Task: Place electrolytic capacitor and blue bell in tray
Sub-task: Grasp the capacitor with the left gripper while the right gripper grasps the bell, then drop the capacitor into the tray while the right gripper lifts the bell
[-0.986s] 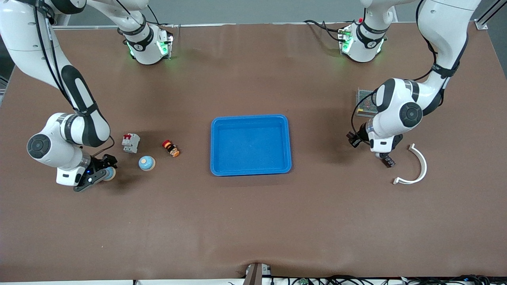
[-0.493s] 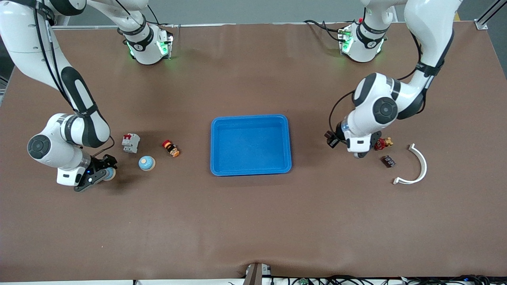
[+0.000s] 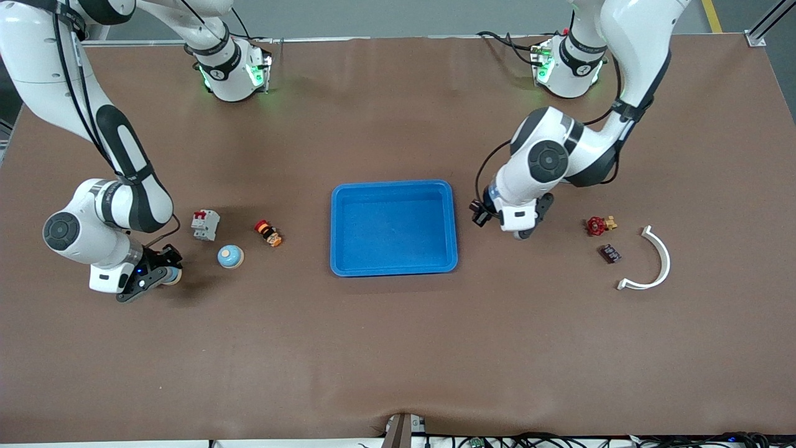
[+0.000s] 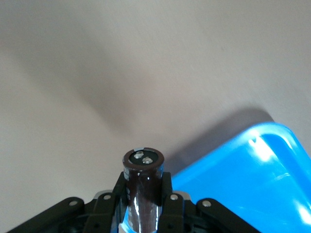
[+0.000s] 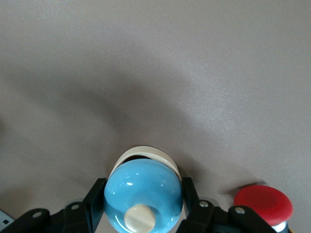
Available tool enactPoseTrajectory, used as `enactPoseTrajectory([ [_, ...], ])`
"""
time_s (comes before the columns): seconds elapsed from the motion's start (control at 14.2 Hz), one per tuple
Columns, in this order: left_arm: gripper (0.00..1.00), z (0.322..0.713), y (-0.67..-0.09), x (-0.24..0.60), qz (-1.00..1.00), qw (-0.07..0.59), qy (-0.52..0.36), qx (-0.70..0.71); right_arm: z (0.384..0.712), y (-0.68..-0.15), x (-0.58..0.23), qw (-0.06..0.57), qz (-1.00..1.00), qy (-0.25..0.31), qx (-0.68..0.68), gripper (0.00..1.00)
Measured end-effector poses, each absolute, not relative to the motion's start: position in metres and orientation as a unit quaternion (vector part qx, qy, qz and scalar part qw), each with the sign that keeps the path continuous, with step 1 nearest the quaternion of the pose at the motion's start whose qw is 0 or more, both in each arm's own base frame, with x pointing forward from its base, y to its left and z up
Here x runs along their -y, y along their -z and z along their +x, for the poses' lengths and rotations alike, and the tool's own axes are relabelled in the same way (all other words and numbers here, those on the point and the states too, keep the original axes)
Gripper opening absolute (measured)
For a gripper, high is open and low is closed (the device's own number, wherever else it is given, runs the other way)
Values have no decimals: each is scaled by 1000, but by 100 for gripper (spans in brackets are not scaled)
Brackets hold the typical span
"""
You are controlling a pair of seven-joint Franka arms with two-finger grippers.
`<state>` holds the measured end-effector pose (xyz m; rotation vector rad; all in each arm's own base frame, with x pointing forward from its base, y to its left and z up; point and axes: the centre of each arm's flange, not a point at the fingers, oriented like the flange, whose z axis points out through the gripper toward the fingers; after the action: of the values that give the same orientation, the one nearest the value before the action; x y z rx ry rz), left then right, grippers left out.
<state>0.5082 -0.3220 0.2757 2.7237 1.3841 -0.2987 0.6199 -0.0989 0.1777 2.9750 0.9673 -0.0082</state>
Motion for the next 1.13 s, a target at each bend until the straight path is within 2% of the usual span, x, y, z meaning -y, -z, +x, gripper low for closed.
enactPoseTrajectory([
  [0.28, 30, 504, -269, 359, 874, 39, 110, -473, 636, -203, 87, -31, 954, 35, -296, 67],
  [0.56, 30, 497, -259, 389, 851, 36, 122, -510, 652, -274, 49, -46, 971, 68, -226, 67],
  [0.78, 30, 491, -241, 404, 830, 38, 130, -541, 645, -320, -11, -39, 983, 87, -159, 67],
  [1.13, 30, 477, -206, 421, 809, 34, 147, -568, 625, -353, -115, -15, 993, 102, -50, 67],
])
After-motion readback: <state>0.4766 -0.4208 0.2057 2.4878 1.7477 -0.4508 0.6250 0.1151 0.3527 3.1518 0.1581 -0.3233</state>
